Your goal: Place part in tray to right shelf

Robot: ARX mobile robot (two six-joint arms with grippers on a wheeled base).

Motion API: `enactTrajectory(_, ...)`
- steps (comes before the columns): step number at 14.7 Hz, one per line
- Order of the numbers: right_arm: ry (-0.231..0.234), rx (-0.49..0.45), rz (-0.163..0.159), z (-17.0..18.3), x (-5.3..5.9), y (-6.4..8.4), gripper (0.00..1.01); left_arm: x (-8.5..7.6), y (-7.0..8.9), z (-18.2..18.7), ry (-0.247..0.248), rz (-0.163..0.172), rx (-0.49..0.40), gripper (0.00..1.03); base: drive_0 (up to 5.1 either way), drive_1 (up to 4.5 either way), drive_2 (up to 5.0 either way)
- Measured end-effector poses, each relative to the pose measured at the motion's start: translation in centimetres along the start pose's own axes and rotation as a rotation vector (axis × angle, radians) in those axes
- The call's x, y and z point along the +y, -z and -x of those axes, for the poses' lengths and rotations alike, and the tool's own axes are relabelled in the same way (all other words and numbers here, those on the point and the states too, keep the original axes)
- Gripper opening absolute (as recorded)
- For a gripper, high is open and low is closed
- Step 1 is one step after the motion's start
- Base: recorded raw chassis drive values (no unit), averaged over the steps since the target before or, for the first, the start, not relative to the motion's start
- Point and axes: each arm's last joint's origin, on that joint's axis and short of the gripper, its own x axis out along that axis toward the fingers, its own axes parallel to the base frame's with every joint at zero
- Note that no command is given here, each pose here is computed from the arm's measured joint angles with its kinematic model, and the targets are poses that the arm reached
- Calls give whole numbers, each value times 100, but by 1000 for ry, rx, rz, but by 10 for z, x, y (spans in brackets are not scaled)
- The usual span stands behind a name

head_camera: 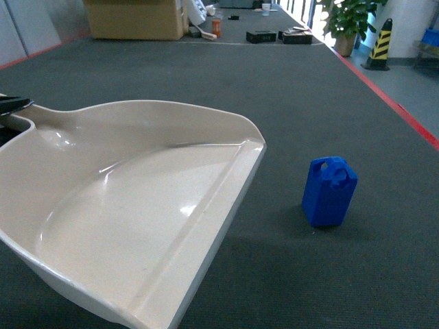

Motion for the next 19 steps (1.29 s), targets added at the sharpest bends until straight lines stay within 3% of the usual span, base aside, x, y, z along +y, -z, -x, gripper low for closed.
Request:
enactTrajectory(2, 56, 208, 32, -4, 0, 3, 98, 0, 0, 0, -1, 0, 0, 18, 0, 0, 0)
enactTrajectory(4, 54, 263, 38, -23, -1, 1, 98, 0, 0, 0, 2, -1, 1, 18, 0, 0, 0)
enactTrajectory(6, 23, 257, 46, -49, 3, -3, 98, 1, 0, 0, -2, 0, 1, 18, 0, 0, 0)
enactTrajectory(8, -47, 248, 40, -87, 14, -10, 98, 1, 0, 0, -2, 0, 1, 18, 0, 0, 0)
enactTrajectory(11, -157, 368, -12, -139, 34, -3, 98, 1, 0, 0, -2, 0, 0, 18, 0, 0, 0)
enactTrajectory(16, -209, 438, -41, -197, 64, 4, 98, 1, 0, 0, -2, 0, 1, 18, 0, 0, 0)
enactTrajectory(19, -229, 473, -62, -223, 78, 16, 98, 1, 0, 0, -2, 0, 1, 18, 0, 0, 0)
